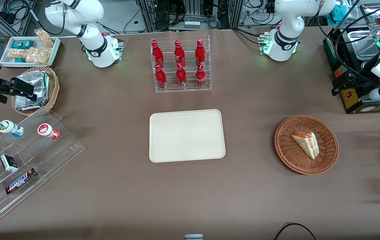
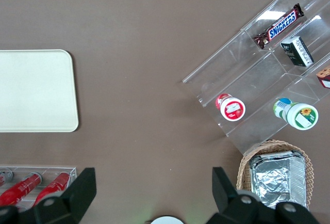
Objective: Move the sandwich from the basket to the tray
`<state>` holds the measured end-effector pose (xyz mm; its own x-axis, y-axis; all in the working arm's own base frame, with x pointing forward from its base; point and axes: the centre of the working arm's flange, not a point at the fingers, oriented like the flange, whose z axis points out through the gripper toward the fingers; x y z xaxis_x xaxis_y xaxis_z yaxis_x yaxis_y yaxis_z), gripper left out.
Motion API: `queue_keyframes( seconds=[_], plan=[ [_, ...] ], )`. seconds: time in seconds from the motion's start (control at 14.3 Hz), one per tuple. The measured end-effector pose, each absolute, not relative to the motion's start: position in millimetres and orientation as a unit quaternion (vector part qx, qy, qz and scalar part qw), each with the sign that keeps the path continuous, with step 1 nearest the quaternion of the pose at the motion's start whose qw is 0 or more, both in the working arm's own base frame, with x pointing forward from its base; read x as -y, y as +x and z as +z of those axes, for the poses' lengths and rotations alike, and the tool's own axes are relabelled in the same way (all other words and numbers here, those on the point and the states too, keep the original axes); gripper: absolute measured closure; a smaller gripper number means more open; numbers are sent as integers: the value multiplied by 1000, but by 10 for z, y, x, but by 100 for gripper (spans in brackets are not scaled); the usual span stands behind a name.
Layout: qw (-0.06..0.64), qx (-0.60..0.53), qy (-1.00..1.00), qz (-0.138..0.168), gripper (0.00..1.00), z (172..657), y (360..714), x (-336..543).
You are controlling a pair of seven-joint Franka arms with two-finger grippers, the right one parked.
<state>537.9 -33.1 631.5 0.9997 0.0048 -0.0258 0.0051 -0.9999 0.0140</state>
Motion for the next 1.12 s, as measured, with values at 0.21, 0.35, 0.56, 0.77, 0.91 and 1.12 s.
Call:
queue_keyframes(
  seconds=[0.21,0.35,0.56,0.77,0.91,1.12],
  plan=[
    [7,1,1000,-13,0,6316,5376,365],
    [7,2,1000,-16,0,6311,5368,382],
    [6,2,1000,-18,0,6307,5364,382],
    [6,2,1000,-19,0,6305,5362,382],
    [6,2,1000,-20,0,6299,5364,382],
    [6,2,1000,-30,0,6214,5370,380]
  ],
)
